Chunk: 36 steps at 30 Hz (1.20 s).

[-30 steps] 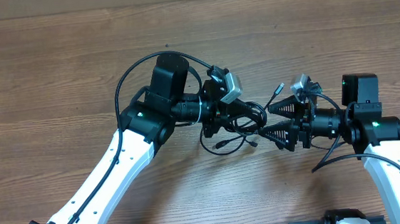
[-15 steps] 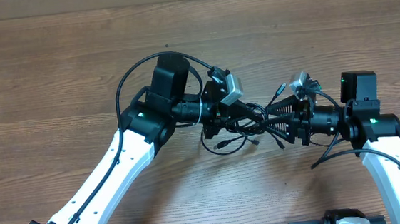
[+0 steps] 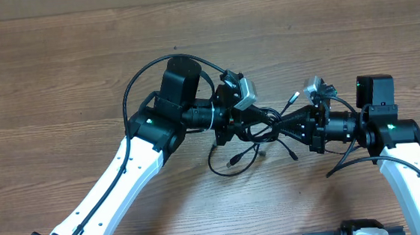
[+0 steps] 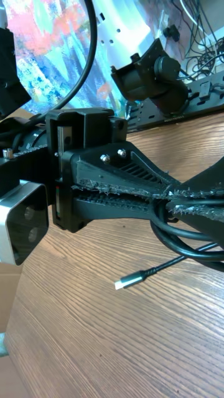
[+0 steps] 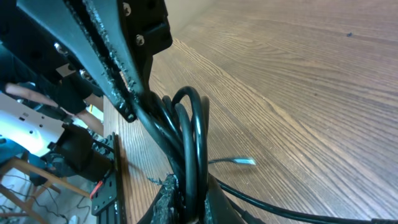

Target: Untangle cables

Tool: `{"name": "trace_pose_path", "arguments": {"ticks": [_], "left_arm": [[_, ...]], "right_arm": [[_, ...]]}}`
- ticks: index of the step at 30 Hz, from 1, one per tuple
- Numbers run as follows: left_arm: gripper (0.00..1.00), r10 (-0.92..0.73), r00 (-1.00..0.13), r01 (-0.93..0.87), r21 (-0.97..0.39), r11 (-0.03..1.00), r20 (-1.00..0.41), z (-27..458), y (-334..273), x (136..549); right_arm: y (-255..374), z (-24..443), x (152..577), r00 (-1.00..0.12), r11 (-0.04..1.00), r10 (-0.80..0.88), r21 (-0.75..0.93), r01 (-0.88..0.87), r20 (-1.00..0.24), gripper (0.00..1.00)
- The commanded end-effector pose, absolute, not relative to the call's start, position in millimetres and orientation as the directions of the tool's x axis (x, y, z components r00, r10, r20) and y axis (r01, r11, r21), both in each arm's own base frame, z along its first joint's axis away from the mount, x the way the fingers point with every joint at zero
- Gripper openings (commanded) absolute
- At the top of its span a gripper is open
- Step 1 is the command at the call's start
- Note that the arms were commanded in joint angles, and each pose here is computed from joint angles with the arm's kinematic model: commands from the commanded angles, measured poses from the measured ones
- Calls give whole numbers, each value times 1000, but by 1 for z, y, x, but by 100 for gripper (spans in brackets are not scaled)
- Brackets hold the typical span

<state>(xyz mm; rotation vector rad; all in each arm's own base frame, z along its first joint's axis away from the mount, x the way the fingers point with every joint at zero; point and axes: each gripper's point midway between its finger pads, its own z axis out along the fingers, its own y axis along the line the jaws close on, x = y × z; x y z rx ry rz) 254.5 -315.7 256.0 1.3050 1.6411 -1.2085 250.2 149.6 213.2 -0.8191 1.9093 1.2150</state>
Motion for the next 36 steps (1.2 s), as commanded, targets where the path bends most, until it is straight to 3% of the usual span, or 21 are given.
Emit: {"name": "trace_pose_path", "arguments": {"ticks": [1, 10, 11, 12, 15, 17, 22, 31, 36], "left_arm": [[4, 294, -219, 975, -220, 31, -930, 271, -317, 247], [7, 331, -261, 965, -247, 85, -907, 259, -314, 251], [15, 331, -261, 965, -247, 85, -907, 259, -314, 251], [31, 331, -261, 965, -247, 84, -907, 259, -314, 251], [51, 331, -263, 965, -249, 84, -906, 259, -313, 251], [54, 332, -267, 964, -252, 86, -905, 259, -313, 251], [77, 333, -296, 955, -274, 111, -895, 257, -306, 256], [82, 328, -424, 901, -357, 245, -844, 242, -266, 281], [85, 336, -395, 917, -345, 200, -855, 243, -266, 275]], "right_arm": [[151, 220, 252, -523, 339, -125, 459, -821, -843, 4], [151, 220, 252, -523, 340, -125, 458, -821, -843, 4], [151, 220, 252, -523, 340, -125, 458, -821, -843, 4], [151, 220, 252, -522, 340, -125, 458, -821, -844, 4], [150, 220, 252, -521, 342, -124, 457, -821, -844, 4], [150, 220, 253, -516, 342, -125, 452, -824, -847, 4], [150, 221, 255, -505, 343, -124, 440, -830, -854, 4], [135, 229, 268, -546, 386, -50, 488, -783, -836, 4], [138, 250, 264, -508, 296, 2, 486, -823, -861, 4]]}}
